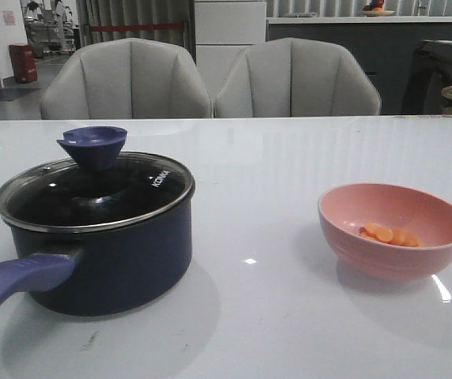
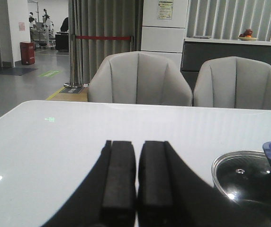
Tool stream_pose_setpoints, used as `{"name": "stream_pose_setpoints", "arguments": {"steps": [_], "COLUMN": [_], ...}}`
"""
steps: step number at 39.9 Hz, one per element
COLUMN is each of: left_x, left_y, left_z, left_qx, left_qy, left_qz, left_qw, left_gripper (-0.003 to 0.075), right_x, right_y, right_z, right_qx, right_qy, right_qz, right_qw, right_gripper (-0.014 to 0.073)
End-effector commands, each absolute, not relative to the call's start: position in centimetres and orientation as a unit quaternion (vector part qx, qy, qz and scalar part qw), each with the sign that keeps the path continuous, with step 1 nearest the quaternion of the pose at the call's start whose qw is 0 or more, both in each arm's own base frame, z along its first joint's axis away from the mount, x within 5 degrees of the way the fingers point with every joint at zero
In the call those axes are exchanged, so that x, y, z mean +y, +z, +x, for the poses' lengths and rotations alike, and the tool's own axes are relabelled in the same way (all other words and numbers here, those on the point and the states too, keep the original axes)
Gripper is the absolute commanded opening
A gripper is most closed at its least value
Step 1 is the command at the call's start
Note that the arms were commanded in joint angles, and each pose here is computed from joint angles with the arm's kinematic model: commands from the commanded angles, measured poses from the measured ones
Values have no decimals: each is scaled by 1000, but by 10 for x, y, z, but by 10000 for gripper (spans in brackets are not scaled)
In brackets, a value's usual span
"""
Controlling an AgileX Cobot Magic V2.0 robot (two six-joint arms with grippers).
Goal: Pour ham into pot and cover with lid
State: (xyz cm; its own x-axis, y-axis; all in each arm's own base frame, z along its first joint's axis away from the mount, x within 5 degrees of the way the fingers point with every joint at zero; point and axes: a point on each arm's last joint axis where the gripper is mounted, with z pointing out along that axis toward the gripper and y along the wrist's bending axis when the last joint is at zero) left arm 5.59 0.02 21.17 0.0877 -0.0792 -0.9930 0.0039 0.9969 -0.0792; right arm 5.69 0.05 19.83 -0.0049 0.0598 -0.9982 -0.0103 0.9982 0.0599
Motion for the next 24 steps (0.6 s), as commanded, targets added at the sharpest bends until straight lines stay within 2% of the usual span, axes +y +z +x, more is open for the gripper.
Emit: {"name": "stream_pose_setpoints", "arguments": {"steps": [1, 5, 7, 9, 11, 24], "left_x": [0, 0, 0, -1, -1, 1], "left_y": [208, 212, 218, 228, 235, 308], "left_z": [55, 54, 53, 50, 49, 55], "left_qx": [653, 636, 613, 569, 563, 655], "left_qy": [-32, -33, -31, -35, -35, -13], "left_qz": [-30, -28, -23, -22, -21, -21], "left_qw": [756, 770, 789, 821, 825, 756], "left_gripper": [113, 113, 113, 113, 113, 113], "right_x": [1, 1, 1, 1, 1, 1], "right_y": [202, 202, 202, 202, 202, 202], "right_z": [56, 56, 56, 56, 56, 56], "right_qx": [678, 678, 678, 678, 678, 678], "right_qy": [21, 21, 21, 21, 21, 21], "right_qz": [13, 13, 13, 13, 13, 13], "right_qw": [734, 734, 734, 734, 734, 734], "right_gripper": [152, 152, 152, 152, 152, 152]}}
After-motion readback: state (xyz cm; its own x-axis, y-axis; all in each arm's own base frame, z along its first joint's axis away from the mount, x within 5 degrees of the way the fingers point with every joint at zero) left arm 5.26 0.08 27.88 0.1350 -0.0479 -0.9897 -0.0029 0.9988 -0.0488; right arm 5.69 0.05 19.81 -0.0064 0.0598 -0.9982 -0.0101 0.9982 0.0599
